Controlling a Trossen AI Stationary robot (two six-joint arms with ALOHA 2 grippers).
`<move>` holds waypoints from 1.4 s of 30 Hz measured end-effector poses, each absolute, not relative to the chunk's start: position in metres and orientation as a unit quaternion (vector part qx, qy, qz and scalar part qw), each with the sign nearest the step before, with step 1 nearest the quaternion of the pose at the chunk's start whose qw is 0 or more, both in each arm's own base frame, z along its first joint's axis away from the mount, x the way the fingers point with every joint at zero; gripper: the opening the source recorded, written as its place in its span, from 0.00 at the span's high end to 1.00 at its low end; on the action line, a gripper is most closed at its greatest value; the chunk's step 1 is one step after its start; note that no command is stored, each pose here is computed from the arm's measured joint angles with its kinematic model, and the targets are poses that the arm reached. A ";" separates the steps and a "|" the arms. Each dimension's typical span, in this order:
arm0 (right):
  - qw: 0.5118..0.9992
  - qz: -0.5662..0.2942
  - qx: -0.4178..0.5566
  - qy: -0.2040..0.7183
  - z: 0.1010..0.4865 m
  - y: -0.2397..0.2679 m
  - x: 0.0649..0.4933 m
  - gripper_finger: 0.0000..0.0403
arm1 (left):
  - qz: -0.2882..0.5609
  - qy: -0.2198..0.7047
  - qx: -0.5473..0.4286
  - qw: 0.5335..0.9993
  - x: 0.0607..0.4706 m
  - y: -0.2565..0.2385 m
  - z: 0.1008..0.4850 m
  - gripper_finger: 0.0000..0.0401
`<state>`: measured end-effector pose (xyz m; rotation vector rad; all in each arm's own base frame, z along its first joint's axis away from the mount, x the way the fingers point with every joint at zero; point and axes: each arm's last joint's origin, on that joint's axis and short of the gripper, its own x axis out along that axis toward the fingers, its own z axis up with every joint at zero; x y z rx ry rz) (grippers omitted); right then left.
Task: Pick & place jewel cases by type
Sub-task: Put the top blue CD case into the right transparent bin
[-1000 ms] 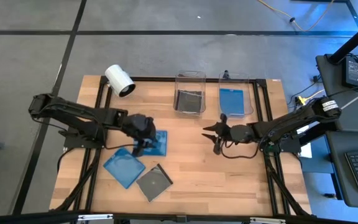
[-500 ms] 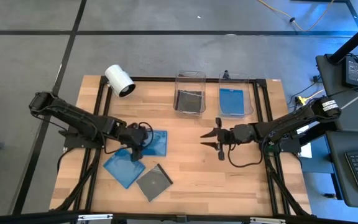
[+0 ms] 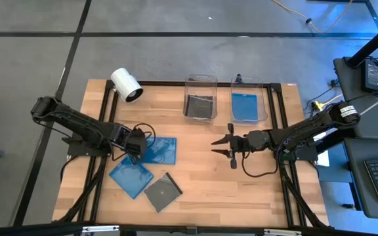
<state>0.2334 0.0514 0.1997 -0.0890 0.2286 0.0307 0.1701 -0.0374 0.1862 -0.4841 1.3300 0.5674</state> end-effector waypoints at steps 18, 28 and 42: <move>0.992 0.015 -0.045 0.115 0.200 0.051 0.233 0.69 | 0.305 0.560 -0.288 0.714 0.188 -0.021 0.158 0.68; 0.992 0.015 -0.047 0.115 0.200 0.051 0.233 0.69 | 0.295 0.517 -0.327 0.734 0.198 -0.021 0.160 0.68; 0.992 0.016 -0.057 0.115 0.200 0.051 0.233 0.69 | 0.335 0.511 -0.355 0.708 0.194 -0.020 0.159 0.68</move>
